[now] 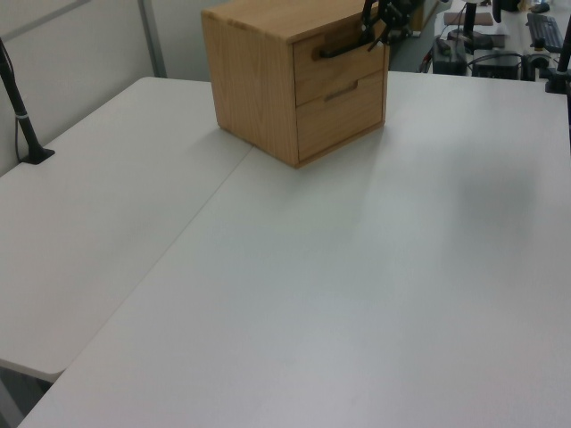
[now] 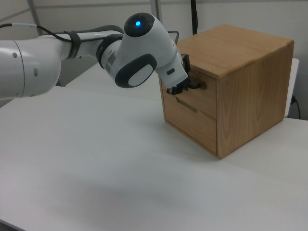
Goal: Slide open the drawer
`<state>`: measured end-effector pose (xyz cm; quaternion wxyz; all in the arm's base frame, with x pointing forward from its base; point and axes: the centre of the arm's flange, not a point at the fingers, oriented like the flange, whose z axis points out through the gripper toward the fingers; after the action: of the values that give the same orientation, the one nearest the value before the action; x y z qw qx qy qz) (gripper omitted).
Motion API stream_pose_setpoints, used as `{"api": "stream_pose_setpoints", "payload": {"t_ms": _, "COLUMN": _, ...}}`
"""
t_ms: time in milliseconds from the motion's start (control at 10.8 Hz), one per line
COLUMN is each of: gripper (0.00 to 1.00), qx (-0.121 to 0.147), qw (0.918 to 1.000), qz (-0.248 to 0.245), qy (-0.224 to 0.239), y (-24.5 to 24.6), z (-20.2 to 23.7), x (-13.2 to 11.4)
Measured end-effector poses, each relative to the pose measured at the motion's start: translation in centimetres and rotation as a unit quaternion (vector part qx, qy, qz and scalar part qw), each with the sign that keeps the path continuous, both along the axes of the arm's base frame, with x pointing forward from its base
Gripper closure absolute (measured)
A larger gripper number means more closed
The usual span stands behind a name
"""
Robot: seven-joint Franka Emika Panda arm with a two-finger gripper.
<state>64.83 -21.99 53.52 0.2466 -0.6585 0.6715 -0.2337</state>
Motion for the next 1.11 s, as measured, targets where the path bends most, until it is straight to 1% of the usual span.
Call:
{"api": "stream_pose_setpoints", "payload": {"t_ms": 92, "gripper": 0.75, "qx": 0.000, "qw": 1.0000, "qz": 0.000, "qy": -0.001, "y": 0.1, "z": 0.1, "x": 0.0}}
{"api": "stream_pose_setpoints", "payload": {"t_ms": 185, "gripper": 0.80, "qx": 0.004, "qw": 1.0000, "qz": -0.004, "qy": -0.002, "y": 0.1, "z": 0.2, "x": 0.0}}
{"api": "stream_pose_setpoints", "payload": {"t_ms": 555, "gripper": 0.80, "qx": 0.010, "qw": 0.9999, "qz": 0.000, "qy": 0.008, "y": 0.3, "z": 0.4, "x": -0.4}}
{"api": "stream_pose_setpoints", "payload": {"t_ms": 647, "gripper": 0.80, "qx": 0.015, "qw": 0.9996, "qz": 0.009, "qy": 0.021, "y": 0.7, "z": 0.7, "x": -1.2}}
{"api": "stream_pose_setpoints", "payload": {"t_ms": 739, "gripper": 0.80, "qx": 0.016, "qw": 0.9987, "qz": 0.023, "qy": 0.043, "y": 1.4, "z": 1.1, "x": -2.7}}
{"api": "stream_pose_setpoints", "payload": {"t_ms": 832, "gripper": 0.80, "qx": 0.015, "qw": 0.9964, "qz": 0.039, "qy": 0.074, "y": 2.3, "z": 1.5, "x": -4.3}}
{"api": "stream_pose_setpoints", "payload": {"t_ms": 924, "gripper": 0.80, "qx": 0.018, "qw": 0.9929, "qz": 0.054, "qy": 0.105, "y": 3.1, "z": 1.9, "x": -5.8}}
{"api": "stream_pose_setpoints", "payload": {"t_ms": 1109, "gripper": 0.80, "qx": 0.025, "qw": 0.9868, "qz": 0.071, "qy": 0.143, "y": 4.1, "z": 2.3, "x": -7.9}}
